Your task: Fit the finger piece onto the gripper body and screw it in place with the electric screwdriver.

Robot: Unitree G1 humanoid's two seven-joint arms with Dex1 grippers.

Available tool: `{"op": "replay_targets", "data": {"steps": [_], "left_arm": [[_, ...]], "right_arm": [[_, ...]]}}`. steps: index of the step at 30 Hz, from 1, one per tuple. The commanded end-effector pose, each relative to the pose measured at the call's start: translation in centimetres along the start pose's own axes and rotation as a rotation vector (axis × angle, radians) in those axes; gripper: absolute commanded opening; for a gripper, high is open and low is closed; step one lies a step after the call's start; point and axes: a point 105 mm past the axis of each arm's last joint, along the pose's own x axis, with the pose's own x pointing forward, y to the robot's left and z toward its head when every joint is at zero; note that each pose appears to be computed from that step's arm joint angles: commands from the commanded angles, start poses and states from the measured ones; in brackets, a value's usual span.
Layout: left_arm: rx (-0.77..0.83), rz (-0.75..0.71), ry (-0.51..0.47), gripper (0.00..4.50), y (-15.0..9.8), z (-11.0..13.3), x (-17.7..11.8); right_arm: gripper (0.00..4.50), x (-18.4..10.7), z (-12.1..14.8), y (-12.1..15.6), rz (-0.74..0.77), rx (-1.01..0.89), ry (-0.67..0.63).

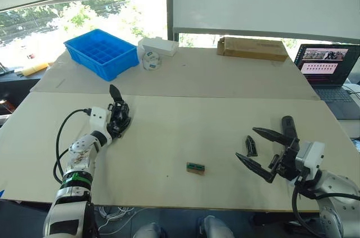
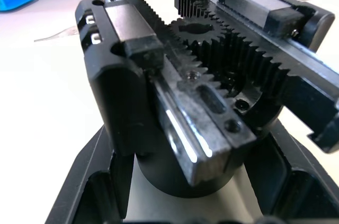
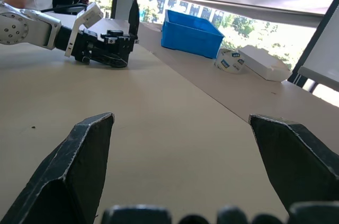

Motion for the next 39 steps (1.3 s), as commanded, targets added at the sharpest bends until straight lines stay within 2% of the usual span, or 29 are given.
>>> {"op": "replay_targets", "data": {"steps": [1,4,7,11,15,19,23,34,38,39], "left_arm": [[-0.012,-0.089,-0.082,2.35,-2.1,1.1,0.6],[0.021,-0.140,-0.142,2.35,-3.4,2.5,0.8],[0.044,-0.209,-0.200,2.35,-5.9,4.3,1.1],[0.093,-0.370,-0.234,2.35,-12.4,5.8,1.1],[0.117,-0.470,-0.214,2.35,-16.7,5.5,1.0],[0.119,-0.548,-0.164,2.35,-20.1,3.6,1.3],[0.127,-0.598,-0.152,2.35,-22.1,3.0,1.6],[0.116,-0.647,-0.076,2.35,-23.5,1.4,1.4],[0.120,-0.655,-0.060,4.29,-22.9,1.4,1.2],[0.125,-0.656,-0.058,4.48,-22.6,1.5,1.2]], "right_arm": [[4.50,-0.2,1.4,-0.2,-0.015,-0.065,-0.029],[4.50,-0.5,1.4,-0.2,-0.022,-0.065,-0.019],[4.50,-1.0,1.4,-0.2,-0.026,-0.067,-0.008],[4.50,-1.9,1.6,-0.1,-0.030,-0.068,0.018],[4.50,-2.5,1.7,0.3,-0.029,-0.058,0.034],[4.50,-2.8,1.9,1.4,0.009,-0.029,0.049],[4.50,-2.6,2.2,2.4,0.037,-0.015,0.052],[4.50,-2.6,2.5,2.3,0.020,-0.012,0.076],[4.50,-2.5,2.5,2.4,0.017,-0.006,0.079],[4.50,-2.5,2.5,2.4,0.017,-0.005,0.079]]}}
